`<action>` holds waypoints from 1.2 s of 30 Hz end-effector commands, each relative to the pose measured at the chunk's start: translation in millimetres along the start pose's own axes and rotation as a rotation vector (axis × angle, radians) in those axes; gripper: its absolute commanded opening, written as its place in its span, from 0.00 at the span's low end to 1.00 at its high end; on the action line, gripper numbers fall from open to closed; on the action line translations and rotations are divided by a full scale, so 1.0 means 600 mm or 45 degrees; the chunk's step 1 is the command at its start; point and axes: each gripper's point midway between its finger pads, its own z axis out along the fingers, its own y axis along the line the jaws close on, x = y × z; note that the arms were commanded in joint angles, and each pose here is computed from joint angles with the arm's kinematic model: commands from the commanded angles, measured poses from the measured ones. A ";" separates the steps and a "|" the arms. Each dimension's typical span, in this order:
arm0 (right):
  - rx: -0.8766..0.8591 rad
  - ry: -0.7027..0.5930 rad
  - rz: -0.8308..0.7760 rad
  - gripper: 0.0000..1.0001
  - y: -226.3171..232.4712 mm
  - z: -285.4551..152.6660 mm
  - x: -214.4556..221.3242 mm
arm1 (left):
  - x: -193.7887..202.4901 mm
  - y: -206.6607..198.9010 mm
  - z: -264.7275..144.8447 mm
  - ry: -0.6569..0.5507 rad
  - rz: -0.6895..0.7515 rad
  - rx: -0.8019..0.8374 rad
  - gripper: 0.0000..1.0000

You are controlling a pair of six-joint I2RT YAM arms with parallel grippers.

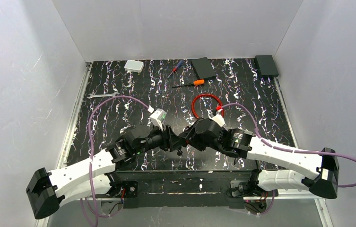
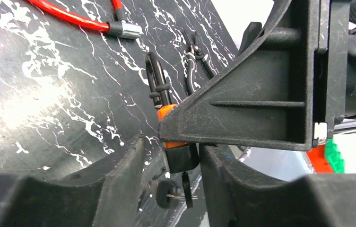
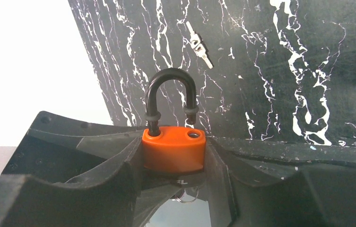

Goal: Unlock with the key

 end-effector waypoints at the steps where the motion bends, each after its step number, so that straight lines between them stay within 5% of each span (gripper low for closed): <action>1: -0.196 0.035 0.096 0.01 0.058 -0.023 0.006 | -0.023 0.011 0.016 -0.087 -0.035 -0.053 0.34; 5: -0.228 0.015 0.096 0.01 0.062 -0.028 -0.001 | -0.021 0.010 0.019 -0.075 -0.048 -0.053 0.00; 8: -0.300 -0.017 0.076 0.03 0.071 -0.039 -0.011 | -0.022 0.007 0.014 -0.086 -0.061 -0.041 0.00; 9: -0.329 -0.033 0.058 0.17 0.074 -0.044 -0.015 | -0.023 0.004 0.009 -0.093 -0.062 -0.031 0.00; 12: -0.429 -0.109 -0.014 0.80 0.079 -0.058 -0.034 | -0.028 0.004 -0.006 -0.135 -0.058 -0.019 0.00; 14: -0.458 -0.160 -0.068 0.98 0.074 -0.067 -0.046 | -0.032 0.001 -0.020 -0.165 -0.037 0.004 0.00; 25: -0.343 -0.251 -0.212 0.92 0.062 -0.073 -0.070 | -0.029 -0.023 -0.058 -0.186 0.098 0.133 0.00; 36: -0.282 -0.224 -0.187 0.85 0.070 -0.031 -0.053 | -0.012 -0.039 -0.026 -0.021 0.096 0.152 0.00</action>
